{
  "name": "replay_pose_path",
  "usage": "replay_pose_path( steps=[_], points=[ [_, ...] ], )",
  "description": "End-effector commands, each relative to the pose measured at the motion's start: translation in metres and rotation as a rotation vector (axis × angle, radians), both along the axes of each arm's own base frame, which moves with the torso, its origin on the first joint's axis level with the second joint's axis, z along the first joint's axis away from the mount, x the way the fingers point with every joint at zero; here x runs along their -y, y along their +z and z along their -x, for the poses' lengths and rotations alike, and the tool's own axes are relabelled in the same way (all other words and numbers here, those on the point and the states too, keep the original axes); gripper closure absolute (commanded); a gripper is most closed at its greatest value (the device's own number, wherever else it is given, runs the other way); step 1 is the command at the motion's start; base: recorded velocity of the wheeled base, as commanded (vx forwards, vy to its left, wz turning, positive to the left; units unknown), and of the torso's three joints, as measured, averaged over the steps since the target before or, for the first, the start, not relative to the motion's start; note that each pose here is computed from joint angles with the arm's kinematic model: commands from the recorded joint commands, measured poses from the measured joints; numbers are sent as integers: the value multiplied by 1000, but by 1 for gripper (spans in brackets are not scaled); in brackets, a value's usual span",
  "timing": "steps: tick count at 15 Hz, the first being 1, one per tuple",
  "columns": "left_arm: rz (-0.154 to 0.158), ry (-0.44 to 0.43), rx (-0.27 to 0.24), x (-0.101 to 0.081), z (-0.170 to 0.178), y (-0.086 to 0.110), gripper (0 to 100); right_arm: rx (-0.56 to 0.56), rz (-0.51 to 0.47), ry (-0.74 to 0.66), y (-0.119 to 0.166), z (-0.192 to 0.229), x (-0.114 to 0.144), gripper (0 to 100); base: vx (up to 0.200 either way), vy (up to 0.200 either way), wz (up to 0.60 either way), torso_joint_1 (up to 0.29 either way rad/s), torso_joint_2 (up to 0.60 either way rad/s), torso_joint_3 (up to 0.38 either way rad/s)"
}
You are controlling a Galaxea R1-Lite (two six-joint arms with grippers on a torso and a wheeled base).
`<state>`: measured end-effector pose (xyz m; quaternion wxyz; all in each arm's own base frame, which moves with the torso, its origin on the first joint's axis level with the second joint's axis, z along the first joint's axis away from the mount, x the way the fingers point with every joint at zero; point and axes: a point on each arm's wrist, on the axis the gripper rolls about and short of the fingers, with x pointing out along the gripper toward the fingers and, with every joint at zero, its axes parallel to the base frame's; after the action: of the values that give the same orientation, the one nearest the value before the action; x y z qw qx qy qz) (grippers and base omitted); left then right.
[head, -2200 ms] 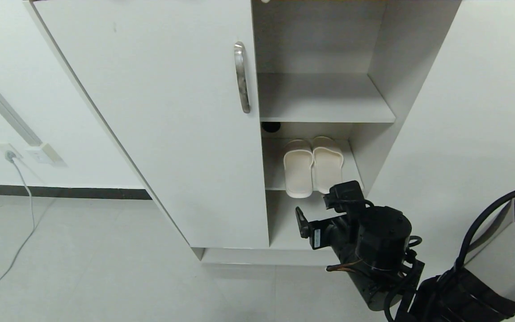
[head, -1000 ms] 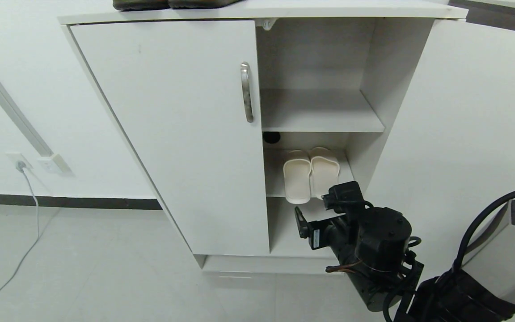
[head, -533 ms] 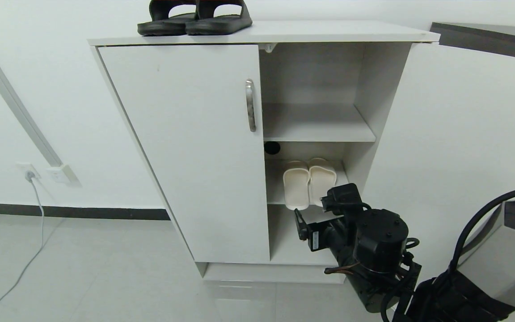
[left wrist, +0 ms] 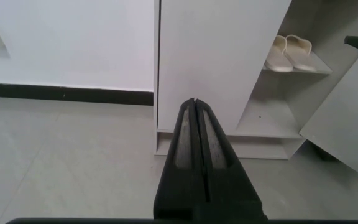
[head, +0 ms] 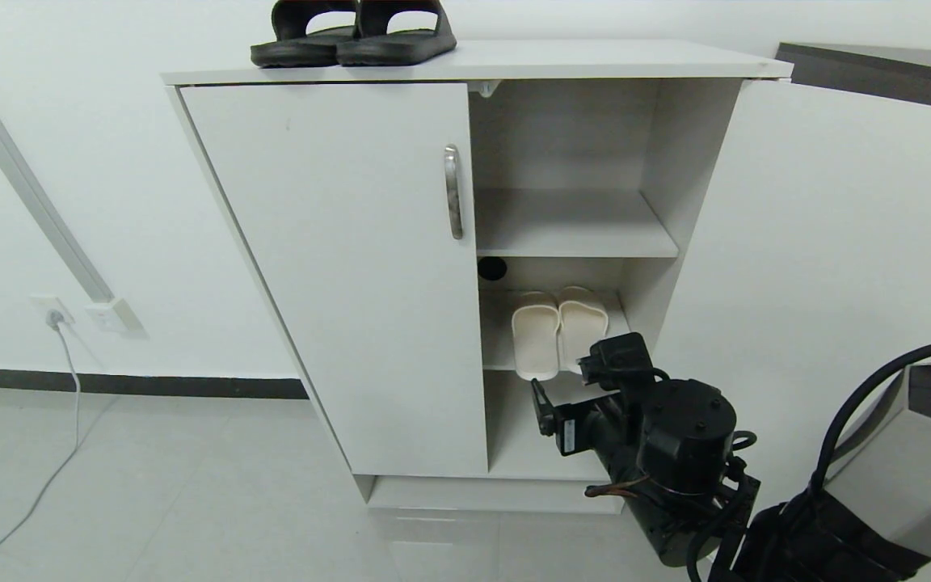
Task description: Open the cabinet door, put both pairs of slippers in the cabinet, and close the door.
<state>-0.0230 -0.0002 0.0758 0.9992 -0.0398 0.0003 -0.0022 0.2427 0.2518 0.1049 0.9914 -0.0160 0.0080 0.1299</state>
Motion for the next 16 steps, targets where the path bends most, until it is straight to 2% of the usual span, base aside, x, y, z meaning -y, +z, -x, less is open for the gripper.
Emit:
replay_pose_path(
  steps=[1, 16],
  points=[
    [2, 0, 0, 0, 0, 0, 100, -2, 3, 0, -1, 0, 0, 0, 0, 0, 0, 0, 0, 0],
    [3, 0, -1, 0, 0, 0, 100, 1, 18, -1, -8, -2, -1, 0, 0, 200, 0, 1, 2, 2]
  ],
)
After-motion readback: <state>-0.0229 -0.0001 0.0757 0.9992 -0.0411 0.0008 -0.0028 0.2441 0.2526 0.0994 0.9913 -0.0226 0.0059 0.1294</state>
